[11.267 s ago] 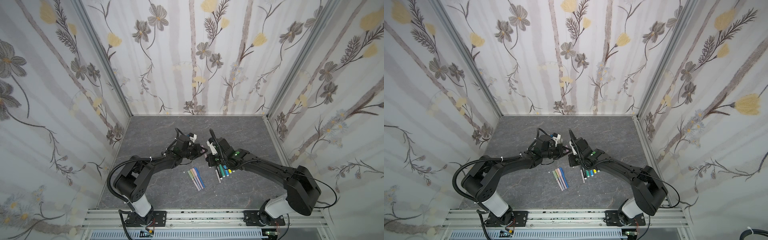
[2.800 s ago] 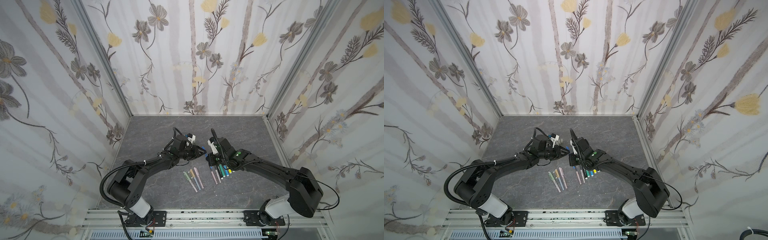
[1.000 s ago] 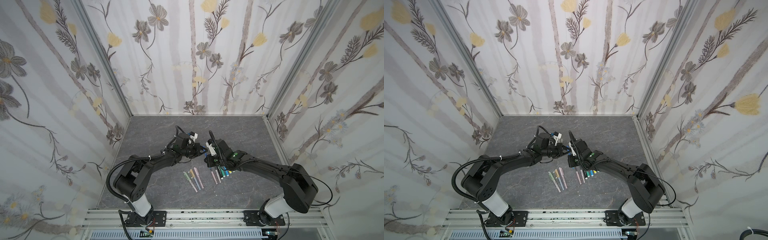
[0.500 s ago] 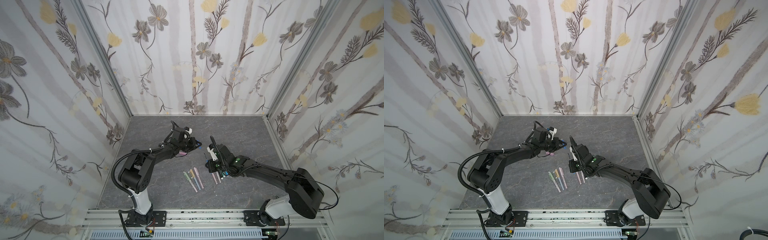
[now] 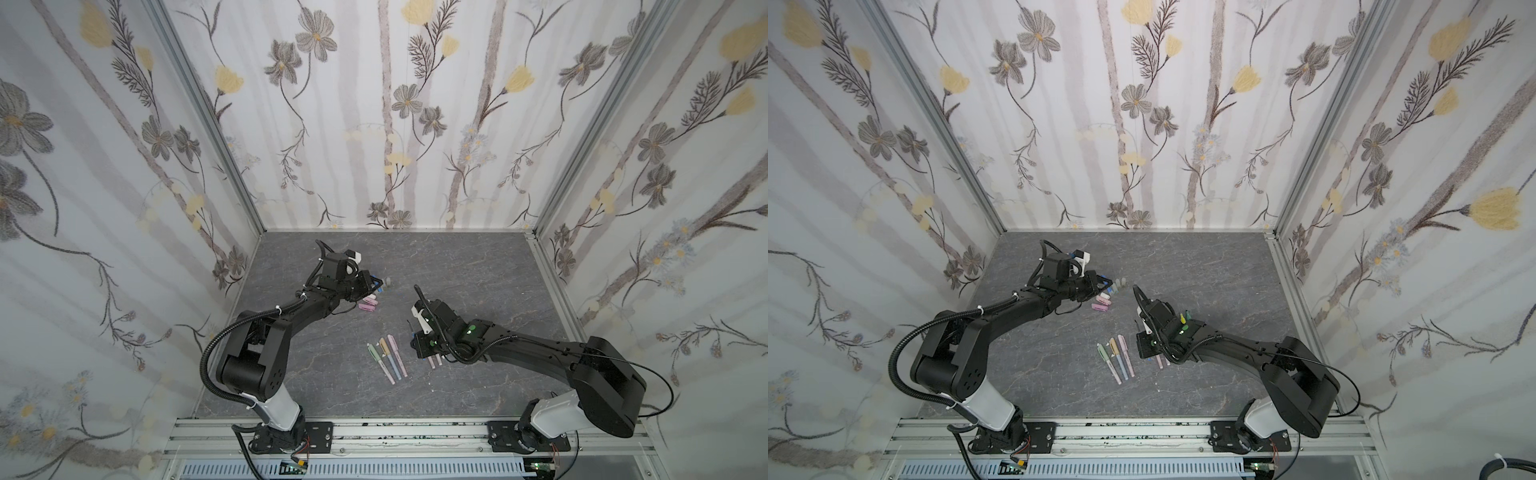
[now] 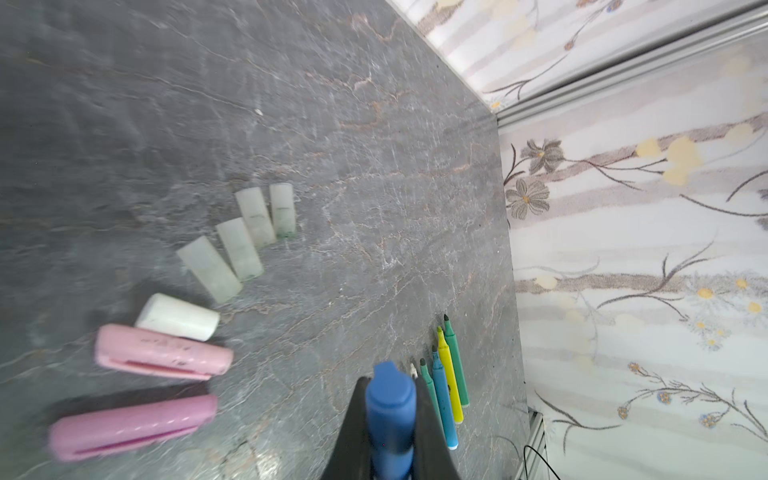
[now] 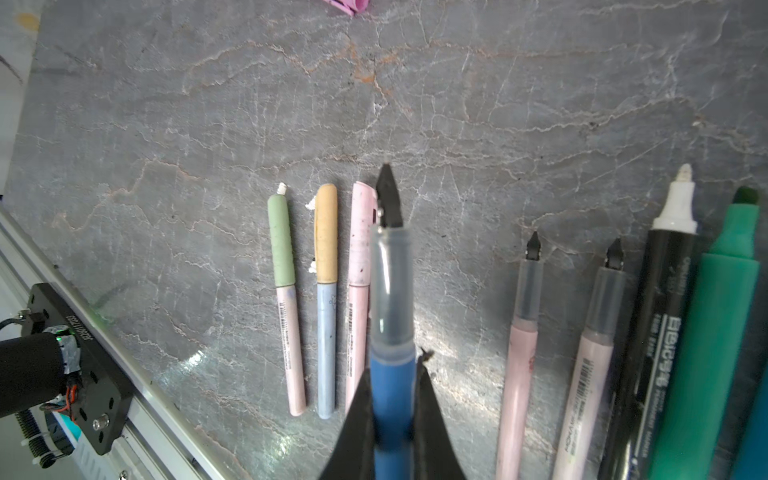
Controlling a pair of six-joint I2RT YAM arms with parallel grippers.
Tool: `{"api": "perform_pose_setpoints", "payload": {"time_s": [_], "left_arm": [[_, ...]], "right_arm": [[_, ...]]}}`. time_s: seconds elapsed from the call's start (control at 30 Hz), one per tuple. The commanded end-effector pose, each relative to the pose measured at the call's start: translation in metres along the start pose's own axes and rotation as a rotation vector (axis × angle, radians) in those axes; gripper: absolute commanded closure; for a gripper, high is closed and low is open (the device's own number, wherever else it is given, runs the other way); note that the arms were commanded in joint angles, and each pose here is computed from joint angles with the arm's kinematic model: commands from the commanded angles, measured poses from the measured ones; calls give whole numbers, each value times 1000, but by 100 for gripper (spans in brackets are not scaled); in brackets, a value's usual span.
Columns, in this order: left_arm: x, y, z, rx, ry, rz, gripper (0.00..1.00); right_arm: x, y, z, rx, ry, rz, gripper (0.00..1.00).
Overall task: Open the pen caps
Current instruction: 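Pull the blue cap off with the left gripper while the right draws the pen back, then carry the blue cap toward the pink caps while the right lowers the pen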
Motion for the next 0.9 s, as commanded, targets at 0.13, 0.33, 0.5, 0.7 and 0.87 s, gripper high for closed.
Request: {"api": "perform_pose_setpoints", "payload": {"time_s": [0.13,0.33,0.5,0.7,0.87], "left_arm": [[36,-8,34,17,59,-35,100],[51,-25,63,43,110,-35,100],[55,-36,75,60,121,-25,100],[53,-46,86,84,122,-9,100],[51,-51,92,129,100,-7,100]], "right_arm": [[-15,-5,-2,2,-132,75,100],[-26,-10,-5,10,-201,123,98],[-32,-17,-9,12,-243,158,95],[-37,-21,-9,10,-257,174,92],[-39,-23,-10,18,-283,187,87]]}}
Point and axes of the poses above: each gripper's point midway between its finger pads, its own x axis back along the fingers, its own z axis along the line the jaws close on, y = z × x, the point moved 6 cm from there along x, back along the fingers, and after that the axes turned 12 degrees about x, right-handed, at the moved point
